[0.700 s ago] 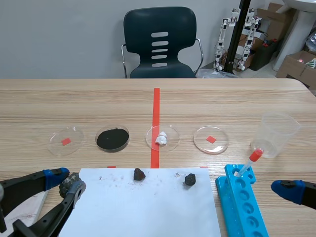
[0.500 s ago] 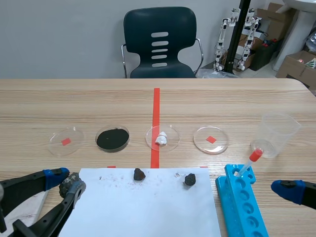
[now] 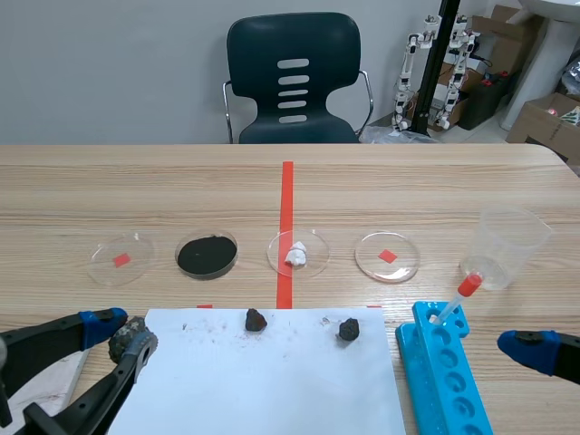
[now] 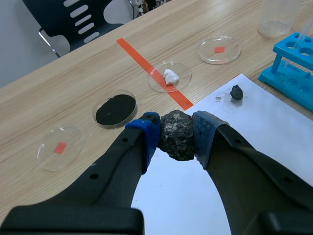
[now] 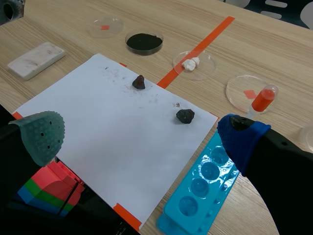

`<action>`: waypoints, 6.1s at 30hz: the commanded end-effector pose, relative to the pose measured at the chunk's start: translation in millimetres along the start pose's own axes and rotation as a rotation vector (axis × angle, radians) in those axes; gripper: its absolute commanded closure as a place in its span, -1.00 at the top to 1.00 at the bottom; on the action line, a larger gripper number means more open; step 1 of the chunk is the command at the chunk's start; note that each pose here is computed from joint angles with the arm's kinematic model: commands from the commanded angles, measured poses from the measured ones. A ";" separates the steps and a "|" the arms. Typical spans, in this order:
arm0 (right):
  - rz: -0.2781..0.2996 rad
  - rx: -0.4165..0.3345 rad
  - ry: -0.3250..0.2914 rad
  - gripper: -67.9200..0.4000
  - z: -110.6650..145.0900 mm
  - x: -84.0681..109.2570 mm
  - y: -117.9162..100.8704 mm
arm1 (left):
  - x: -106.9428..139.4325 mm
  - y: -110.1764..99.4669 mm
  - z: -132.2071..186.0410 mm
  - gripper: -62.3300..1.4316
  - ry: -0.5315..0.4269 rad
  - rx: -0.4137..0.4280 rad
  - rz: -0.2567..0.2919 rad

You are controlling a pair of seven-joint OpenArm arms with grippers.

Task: Rub the mineral on the streak plate below the first streak

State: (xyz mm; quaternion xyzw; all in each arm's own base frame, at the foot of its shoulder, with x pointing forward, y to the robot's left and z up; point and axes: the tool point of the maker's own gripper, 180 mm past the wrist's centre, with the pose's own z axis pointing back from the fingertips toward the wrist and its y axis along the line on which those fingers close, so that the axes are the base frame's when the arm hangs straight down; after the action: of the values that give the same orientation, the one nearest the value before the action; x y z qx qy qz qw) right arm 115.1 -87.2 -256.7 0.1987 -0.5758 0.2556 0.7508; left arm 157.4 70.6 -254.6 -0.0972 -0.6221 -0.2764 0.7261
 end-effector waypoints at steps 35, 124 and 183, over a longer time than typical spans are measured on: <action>0.000 0.002 -0.041 1.00 -2.5 12.0 0.3 | -94.9 32.3 -13.3 -0.69 0.674 0.073 0.235; 0.000 0.002 -0.041 1.00 -2.5 12.0 0.3 | -200.2 122.1 29.4 -0.69 1.123 0.305 0.489; 0.000 0.002 -0.041 1.00 -2.5 12.0 0.3 | -203.9 126.9 38.7 -0.69 1.174 0.339 0.443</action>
State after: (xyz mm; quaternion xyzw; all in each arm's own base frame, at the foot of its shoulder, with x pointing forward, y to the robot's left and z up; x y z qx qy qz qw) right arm 115.1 -87.3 -256.7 0.1986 -0.5757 0.2556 0.7509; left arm 184.2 236.6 -412.8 0.0362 -0.1398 -0.0296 0.9891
